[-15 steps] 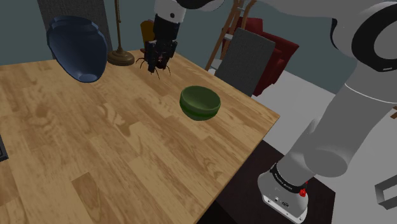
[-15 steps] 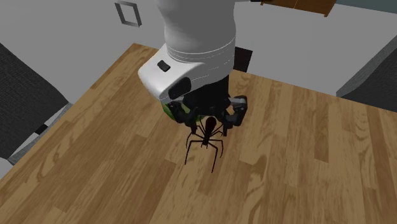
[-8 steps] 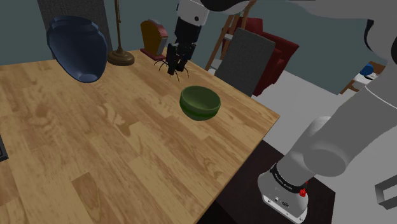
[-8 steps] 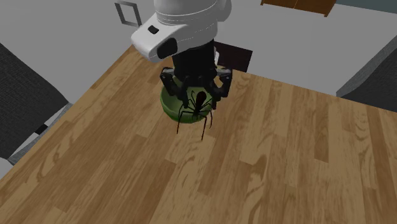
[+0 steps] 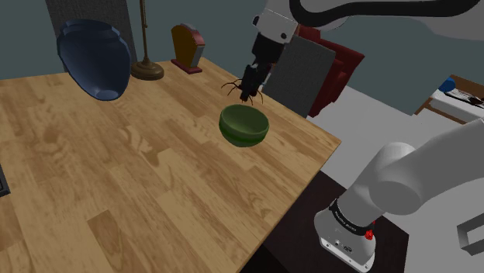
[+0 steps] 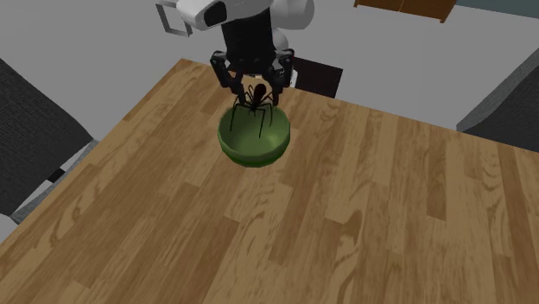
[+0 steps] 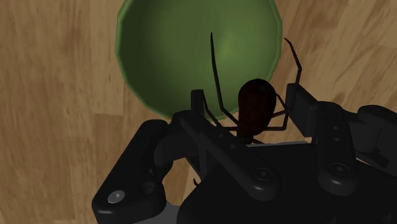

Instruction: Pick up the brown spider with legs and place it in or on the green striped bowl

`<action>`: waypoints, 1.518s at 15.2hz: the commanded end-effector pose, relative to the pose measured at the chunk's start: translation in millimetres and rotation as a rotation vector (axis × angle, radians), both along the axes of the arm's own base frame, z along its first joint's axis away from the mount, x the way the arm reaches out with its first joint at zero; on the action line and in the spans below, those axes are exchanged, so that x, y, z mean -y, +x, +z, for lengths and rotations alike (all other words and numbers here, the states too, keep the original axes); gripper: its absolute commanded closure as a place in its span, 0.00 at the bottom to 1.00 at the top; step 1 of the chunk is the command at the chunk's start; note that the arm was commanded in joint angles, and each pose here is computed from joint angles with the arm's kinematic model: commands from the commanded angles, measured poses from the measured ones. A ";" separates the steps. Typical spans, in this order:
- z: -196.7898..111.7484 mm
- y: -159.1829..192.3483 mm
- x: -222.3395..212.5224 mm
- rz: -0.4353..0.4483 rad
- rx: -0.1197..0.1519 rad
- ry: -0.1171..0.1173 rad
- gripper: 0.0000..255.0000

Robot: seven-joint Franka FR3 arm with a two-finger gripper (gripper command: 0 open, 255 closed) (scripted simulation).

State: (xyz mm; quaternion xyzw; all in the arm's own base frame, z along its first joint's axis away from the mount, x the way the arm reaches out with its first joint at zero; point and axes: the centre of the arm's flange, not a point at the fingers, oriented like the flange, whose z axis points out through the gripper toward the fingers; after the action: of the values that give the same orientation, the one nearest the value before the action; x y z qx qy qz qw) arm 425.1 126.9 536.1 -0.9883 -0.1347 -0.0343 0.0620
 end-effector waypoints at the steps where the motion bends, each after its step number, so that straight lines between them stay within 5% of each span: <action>1: -0.8 -21.9 18.5 0.001 0.000 0.001 1.00; 14: -69.5 -21.9 18.5 0.001 0.000 0.001 1.00; 21: -69.5 -21.9 18.5 0.001 0.000 0.001 1.00; 22: -69.5 -21.9 18.5 0.001 0.000 0.001 0.00; 23: -69.5 -21.9 18.5 0.001 0.000 0.001 0.00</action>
State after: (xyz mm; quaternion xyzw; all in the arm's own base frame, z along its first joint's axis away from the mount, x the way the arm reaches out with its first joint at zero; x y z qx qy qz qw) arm 403.2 108.4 466.6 -0.9883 -0.1351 -0.0345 0.0625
